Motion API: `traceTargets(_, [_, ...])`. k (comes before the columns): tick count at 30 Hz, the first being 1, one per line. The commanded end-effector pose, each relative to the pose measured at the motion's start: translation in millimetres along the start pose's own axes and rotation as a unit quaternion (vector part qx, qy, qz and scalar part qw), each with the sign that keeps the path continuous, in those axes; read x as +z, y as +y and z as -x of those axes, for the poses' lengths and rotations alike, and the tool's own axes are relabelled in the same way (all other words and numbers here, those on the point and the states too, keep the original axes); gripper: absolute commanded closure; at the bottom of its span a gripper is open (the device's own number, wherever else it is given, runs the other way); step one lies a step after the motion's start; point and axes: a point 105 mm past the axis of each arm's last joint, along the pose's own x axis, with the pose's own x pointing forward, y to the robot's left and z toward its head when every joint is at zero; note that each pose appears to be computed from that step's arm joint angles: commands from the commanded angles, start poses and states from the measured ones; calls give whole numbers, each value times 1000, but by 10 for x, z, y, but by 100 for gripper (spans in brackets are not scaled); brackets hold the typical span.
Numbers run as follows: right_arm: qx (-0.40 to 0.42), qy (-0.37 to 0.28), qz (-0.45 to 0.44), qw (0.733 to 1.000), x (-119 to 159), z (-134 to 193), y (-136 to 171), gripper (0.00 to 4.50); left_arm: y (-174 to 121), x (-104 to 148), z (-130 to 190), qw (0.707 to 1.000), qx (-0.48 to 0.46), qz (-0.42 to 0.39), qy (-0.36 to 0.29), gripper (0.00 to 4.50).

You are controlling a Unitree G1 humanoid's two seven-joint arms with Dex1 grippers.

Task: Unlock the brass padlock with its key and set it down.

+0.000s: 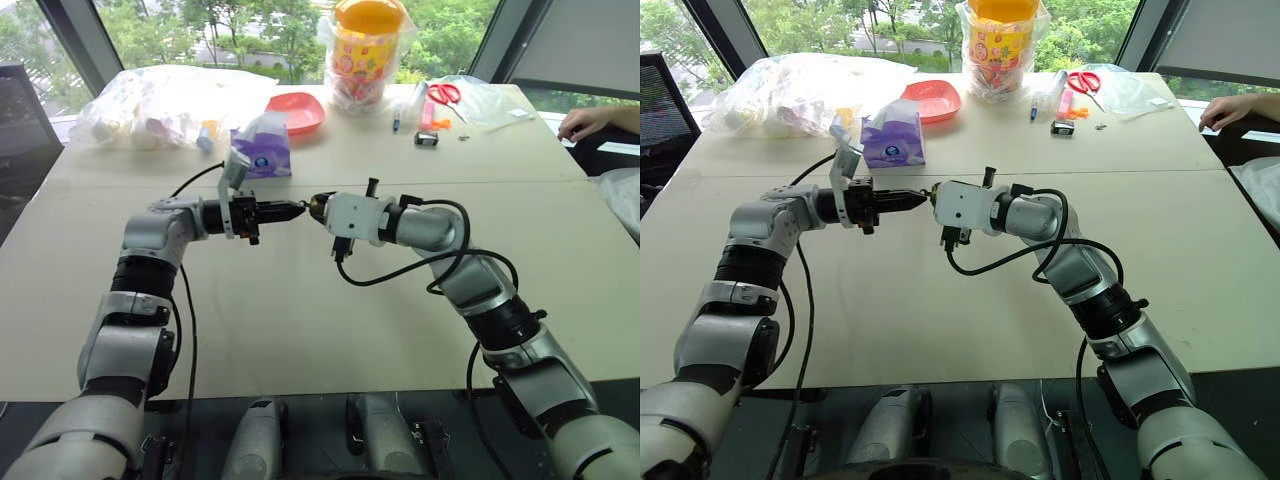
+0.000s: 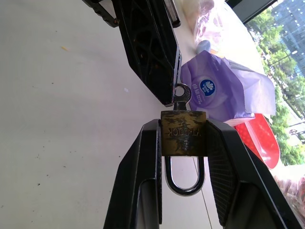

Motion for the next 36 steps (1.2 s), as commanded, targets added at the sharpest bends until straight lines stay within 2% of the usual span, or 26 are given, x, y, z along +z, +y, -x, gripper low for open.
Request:
traceTargets(1, [-5, -37, 20, 999, 207, 32, -40, 380, 45, 164, -30, 998, 24, -64, -5, 447])
traceTargets(4, [2, -37, 20, 999, 207, 30, -16, 380, 83, 175, -83, 986, 43, -158, 26, 447])
traceTargets(8, [8, -37, 21, 999, 205, 25, 7, 380, 24, 310, -159, 970, 21, -237, 41, 447])
traceTargets(11, [9, -36, 21, 999, 202, 25, 8, 380, 21, 245, -152, 953, 7, -291, 83, 447])
traceTargets(13, [6, -34, 22, 999, 196, 27, 2, 380, 19, 198, -116, 960, -2, -264, 90, 447])
traceTargets(17, [-5, -29, 23, 999, 174, 34, -25, 380, -14, 94, 72, 987, -27, -129, 93, 447])
traceTargets(20, [-10, -26, 26, 999, 163, 43, -41, 380, 4, 124, 179, 994, -18, -74, 73, 447])
traceTargets(21, [-11, -25, 28, 999, 161, 44, -44, 380, 0, 174, 191, 997, -17, -57, 57, 393])
traceTargets(22, [-11, -24, 29, 999, 160, 45, -46, 380, -6, 209, 198, 998, -16, -45, 46, 370])
traceTargets(25, [-14, -25, 34, 999, 162, 45, -58, 380, -26, 235, 186, 999, -15, -30, 34, 239])
traceTargets(26, [-14, -25, 35, 999, 162, 45, -62, 380, -31, 239, 177, 999, -14, -29, 31, 211])
traceTargets(36, [-24, -34, 44, 998, 213, 20, -103, 380, -127, 151, -50, 999, -41, -17, 30, 211])
